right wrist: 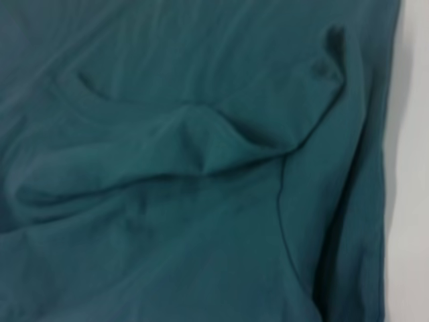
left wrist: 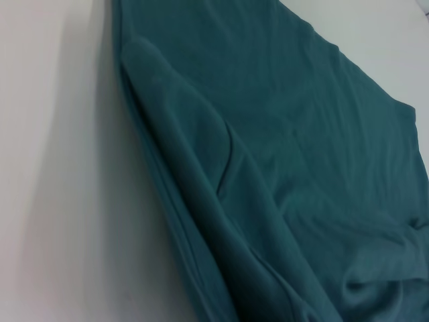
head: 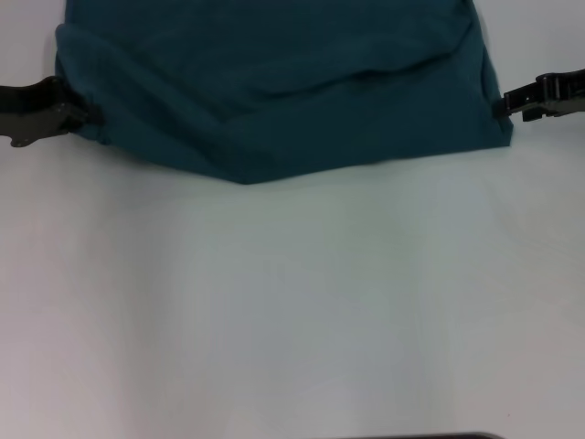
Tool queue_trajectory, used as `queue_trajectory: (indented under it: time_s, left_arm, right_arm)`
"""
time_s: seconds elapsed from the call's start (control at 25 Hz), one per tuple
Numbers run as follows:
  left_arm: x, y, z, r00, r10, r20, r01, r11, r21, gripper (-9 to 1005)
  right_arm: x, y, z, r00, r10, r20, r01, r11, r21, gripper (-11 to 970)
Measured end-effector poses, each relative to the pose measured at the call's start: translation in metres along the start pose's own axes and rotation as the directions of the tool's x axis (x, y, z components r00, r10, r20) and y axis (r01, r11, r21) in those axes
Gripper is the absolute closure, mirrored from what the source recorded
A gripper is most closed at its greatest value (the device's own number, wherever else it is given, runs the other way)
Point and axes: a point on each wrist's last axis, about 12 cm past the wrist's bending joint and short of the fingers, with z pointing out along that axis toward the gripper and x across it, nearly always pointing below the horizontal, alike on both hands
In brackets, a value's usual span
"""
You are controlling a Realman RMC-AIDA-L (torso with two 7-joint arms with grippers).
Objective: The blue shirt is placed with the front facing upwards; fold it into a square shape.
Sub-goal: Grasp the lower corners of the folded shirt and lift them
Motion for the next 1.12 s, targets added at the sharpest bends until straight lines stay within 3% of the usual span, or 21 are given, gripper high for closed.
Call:
queue_trajectory:
  time_s: [0.52, 0.84, 1.12]
  left_arm:
    - [-0.001, -0.003, 0.001, 1.0, 0.01, 0.001, -0.01, 1.0, 0.011, 942]
    - [-0.003, -0.004, 0.001, 1.0, 0.014, 0.009, -0.014, 1.0, 0.008, 942]
    - [-0.004, -0.004, 0.001, 1.0, 0.015, 0.01, -0.015, 1.0, 0.008, 941]
  right_arm:
    - [0.01, 0.008, 0.03, 1.0, 0.009, 0.028, -0.009, 1.0, 0.017, 377]
    - [0.012, 0.006, 0.036, 0.999, 0.024, 0.039, -0.025, 0.999, 0.027, 383]
    - [0.014, 0.019, 0.043, 0.999, 0.027, 0.022, -0.026, 0.998, -0.057, 387]
